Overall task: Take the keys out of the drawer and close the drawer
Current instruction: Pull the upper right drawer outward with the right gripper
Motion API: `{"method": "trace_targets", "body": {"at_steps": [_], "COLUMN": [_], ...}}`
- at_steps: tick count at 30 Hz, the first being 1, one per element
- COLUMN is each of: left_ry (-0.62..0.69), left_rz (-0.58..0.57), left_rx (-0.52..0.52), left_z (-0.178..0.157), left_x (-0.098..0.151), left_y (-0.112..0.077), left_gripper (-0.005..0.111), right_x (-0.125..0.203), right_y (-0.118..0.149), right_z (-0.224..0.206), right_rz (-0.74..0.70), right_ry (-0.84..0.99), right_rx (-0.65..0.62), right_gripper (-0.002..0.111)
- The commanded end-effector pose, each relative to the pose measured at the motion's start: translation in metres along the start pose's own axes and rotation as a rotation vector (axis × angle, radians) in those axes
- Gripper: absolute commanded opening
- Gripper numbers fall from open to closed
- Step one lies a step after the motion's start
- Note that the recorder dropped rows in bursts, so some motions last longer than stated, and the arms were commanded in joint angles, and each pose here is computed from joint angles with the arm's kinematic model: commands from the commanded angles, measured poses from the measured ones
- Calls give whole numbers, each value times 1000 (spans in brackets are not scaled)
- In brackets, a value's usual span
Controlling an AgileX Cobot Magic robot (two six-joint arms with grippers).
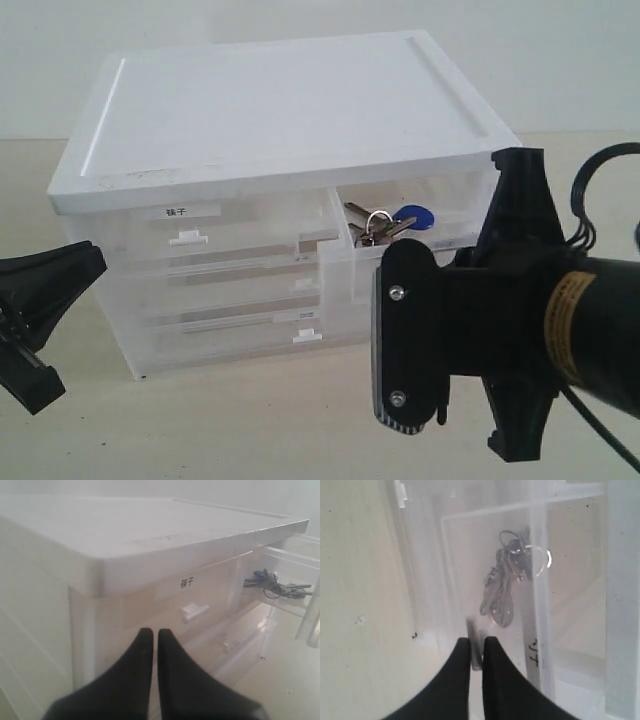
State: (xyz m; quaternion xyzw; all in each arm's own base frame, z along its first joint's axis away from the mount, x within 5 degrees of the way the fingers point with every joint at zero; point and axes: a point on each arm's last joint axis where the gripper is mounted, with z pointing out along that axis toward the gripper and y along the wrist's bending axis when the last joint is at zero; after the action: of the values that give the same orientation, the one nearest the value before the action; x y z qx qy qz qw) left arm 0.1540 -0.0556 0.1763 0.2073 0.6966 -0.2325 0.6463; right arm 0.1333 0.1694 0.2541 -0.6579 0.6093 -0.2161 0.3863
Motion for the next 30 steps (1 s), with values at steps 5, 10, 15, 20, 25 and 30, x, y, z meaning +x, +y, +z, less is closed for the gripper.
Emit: {"method": "trace_targets", "body": {"at_steps": [5,10,15,20,25,30], "left_ry": [-14,-15,-15,-15,-15,-15], "left_rz": [-8,-9,-9,-9,-9,-7], "left_rx": [6,4,4,4,4,4], "left_z": [1,1,1,1,1,1], "left_x": [-2,-2,-2,-2,-2,-2], "left_y": [0,0,0,0,0,1], "left_gripper": [5,5,5,5,5,5], "right_x": [0,0,-1,-7,-22,-36], "right_y": [10,10,11,16,29,45], "right_z": [-6,-6,-6,-10,-22,-39], "right_rz": [13,12,13,3,-31,-52], "right_ry": [-46,-48,-52,-94,-169,-258], "right_rx": [-117,-126,-126,-146,-174,-214], "right_gripper": [0,0,0,23,56,55]}}
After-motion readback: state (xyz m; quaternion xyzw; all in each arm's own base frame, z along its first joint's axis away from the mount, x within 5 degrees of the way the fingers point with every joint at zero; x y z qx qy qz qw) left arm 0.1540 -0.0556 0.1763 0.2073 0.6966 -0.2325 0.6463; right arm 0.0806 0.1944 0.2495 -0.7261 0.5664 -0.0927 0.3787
